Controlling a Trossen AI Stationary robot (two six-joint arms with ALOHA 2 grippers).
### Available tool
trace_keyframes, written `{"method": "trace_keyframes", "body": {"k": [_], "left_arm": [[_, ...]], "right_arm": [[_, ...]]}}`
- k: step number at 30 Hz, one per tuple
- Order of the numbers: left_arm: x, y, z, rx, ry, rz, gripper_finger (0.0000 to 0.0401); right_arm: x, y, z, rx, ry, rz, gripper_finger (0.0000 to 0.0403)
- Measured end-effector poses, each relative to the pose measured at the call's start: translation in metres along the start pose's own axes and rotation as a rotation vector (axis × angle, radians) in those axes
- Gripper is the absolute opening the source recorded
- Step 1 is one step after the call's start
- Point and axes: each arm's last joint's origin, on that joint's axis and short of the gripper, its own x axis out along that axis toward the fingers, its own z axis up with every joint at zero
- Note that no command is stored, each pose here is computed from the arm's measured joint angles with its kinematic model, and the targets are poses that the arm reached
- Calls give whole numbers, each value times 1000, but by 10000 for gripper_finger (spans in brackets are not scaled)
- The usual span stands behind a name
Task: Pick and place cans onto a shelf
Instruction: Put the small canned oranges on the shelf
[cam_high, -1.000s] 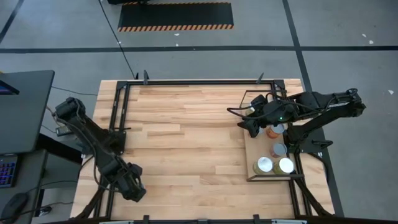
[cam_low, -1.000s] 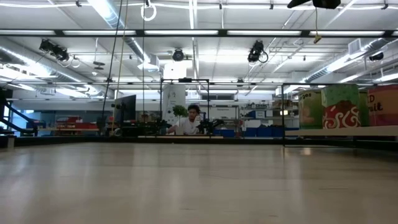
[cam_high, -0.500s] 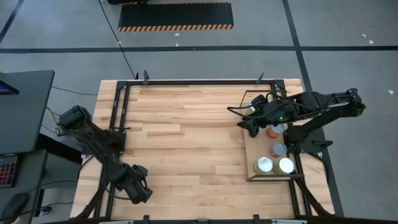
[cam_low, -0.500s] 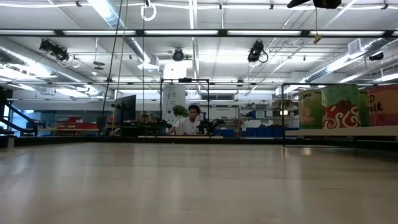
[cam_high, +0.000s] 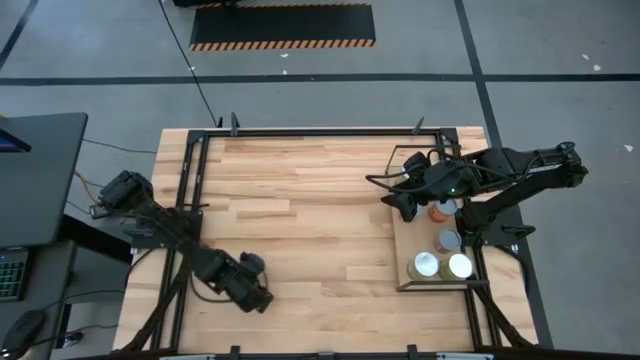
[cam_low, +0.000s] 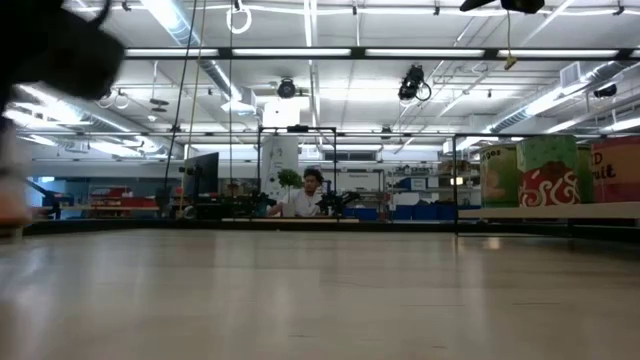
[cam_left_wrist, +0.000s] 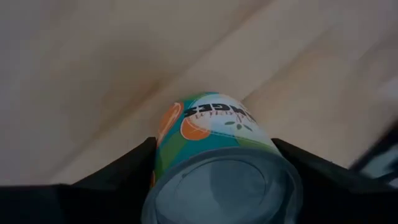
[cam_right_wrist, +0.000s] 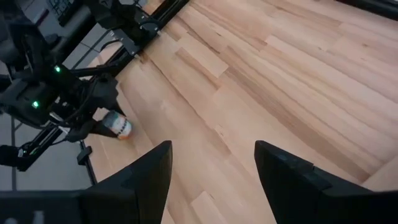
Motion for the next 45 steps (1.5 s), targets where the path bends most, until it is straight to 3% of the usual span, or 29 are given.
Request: {"method": "trace_keyframes", "body": {"k": [11, 19, 26, 32, 45], "left_arm": [[-43, -67, 109, 237, -369, -158, 288], [-46, -118, 161, 456, -453, -181, 288], [-3, -138, 182, 548, -357, -81, 288], [31, -132, 185, 572, -284, 25, 288], [61, -125, 194, 637, -262, 72, 288]], "right_arm": [[-9, 15, -21, -90, 65, 89, 235], [-20, 21, -44, -200, 150, 106, 235], [-27, 24, -56, -212, 180, 118, 235], [-28, 24, -57, -215, 182, 120, 235], [-16, 26, -64, -238, 166, 81, 235]]}}
